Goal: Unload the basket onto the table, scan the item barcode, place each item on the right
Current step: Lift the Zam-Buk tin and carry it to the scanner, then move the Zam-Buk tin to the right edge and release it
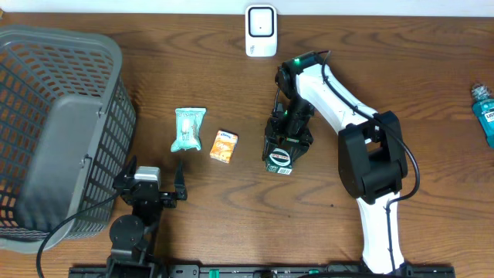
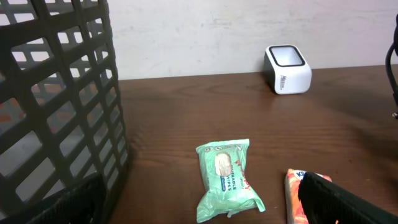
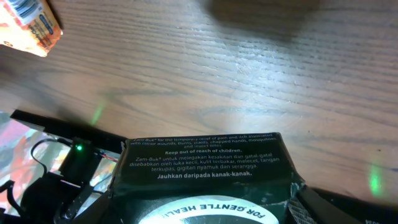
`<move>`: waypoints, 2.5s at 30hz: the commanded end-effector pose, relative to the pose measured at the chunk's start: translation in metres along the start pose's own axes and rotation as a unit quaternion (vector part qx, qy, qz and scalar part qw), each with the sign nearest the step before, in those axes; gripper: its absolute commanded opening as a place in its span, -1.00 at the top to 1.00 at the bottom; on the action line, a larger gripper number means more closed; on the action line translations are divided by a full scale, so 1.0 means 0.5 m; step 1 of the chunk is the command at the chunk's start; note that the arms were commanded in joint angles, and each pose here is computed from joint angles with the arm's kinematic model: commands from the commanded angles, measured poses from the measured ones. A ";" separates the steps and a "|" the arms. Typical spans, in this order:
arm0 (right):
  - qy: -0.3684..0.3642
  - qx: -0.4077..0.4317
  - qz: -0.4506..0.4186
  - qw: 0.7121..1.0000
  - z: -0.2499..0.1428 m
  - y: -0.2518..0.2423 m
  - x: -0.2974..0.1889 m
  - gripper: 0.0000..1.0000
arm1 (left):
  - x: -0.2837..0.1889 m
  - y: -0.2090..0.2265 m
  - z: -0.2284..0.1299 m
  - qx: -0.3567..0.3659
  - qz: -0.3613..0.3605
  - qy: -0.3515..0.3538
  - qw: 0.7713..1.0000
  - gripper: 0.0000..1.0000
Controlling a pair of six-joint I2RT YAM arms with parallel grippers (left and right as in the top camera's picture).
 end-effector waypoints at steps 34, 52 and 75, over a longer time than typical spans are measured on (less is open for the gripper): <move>-0.662 -0.102 0.018 0.742 0.256 0.155 -0.299 0.17 | 0.003 -0.001 -0.026 -0.001 0.004 0.028 1.000 -0.95; -0.766 -0.167 0.062 0.618 0.371 0.201 -0.272 0.18 | 0.003 -0.001 -0.026 -0.001 0.004 0.028 1.000 -0.95; -0.682 0.015 -0.291 0.670 0.219 -0.004 -0.391 0.25 | 0.003 -0.001 -0.026 -0.001 0.004 0.028 1.000 -0.95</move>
Point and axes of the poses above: each gripper's point midway between its finger pads, its own x axis out along the fingers, its own y axis along the line the jaws close on, z = x × y, the point moved 10 cm from there along -x, back along the fingers, and after that the axes turned 7 degrees about x, right-handed, at the moved point
